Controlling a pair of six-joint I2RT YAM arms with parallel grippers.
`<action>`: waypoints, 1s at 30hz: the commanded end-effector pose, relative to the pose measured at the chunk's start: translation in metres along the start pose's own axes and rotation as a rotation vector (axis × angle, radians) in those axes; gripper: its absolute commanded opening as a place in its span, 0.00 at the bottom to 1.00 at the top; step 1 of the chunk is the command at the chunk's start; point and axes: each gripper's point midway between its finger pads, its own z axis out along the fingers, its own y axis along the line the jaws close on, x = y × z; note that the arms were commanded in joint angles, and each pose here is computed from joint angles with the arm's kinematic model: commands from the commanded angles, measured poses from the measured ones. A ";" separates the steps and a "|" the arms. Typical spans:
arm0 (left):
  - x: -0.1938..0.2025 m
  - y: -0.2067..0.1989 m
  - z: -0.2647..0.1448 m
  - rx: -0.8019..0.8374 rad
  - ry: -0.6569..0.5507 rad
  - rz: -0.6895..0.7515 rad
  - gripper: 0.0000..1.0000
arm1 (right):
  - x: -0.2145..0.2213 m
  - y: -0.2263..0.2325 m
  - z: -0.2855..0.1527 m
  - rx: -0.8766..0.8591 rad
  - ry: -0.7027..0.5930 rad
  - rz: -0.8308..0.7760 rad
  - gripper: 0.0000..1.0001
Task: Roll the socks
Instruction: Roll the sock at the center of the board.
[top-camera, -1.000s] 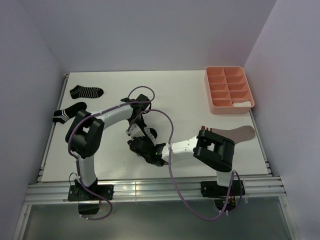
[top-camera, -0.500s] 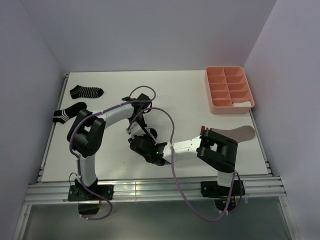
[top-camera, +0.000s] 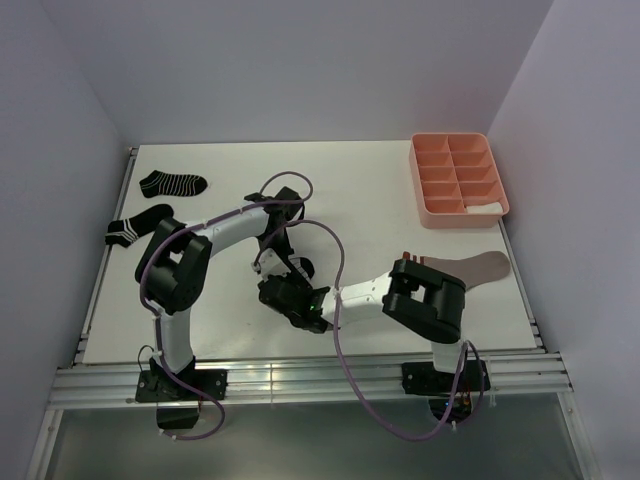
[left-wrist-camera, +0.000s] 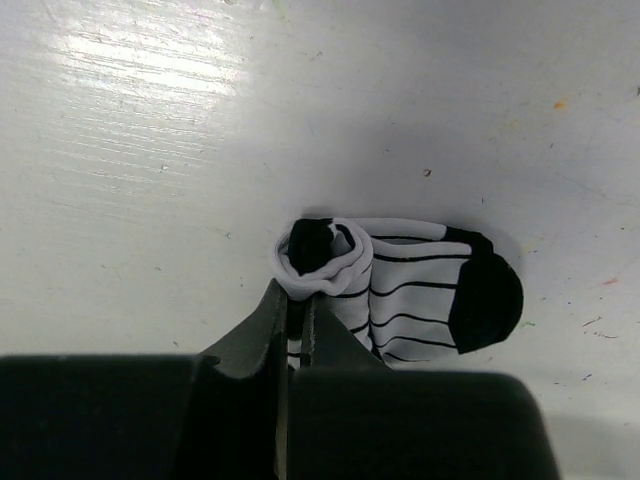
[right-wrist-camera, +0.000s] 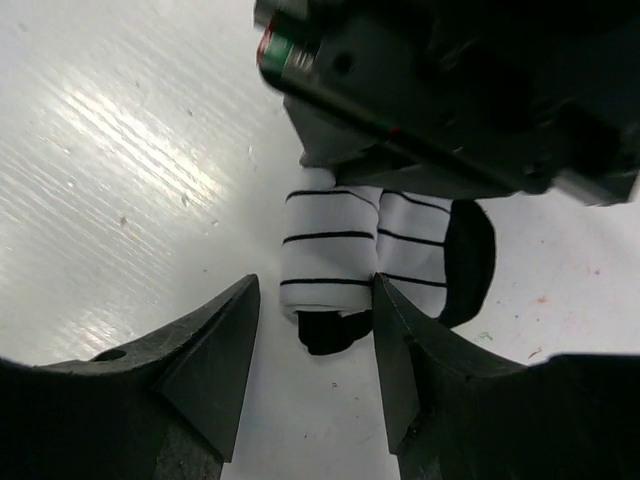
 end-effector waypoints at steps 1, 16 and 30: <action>0.030 0.023 0.015 -0.100 0.103 0.053 0.00 | 0.000 0.004 0.008 0.011 0.000 0.011 0.56; 0.030 0.012 0.005 -0.011 0.081 -0.020 0.23 | 0.033 0.009 0.008 -0.184 0.103 0.228 0.00; 0.001 -0.002 -0.040 0.307 -0.086 -0.296 0.66 | 0.052 0.012 -0.013 -0.694 0.249 0.747 0.00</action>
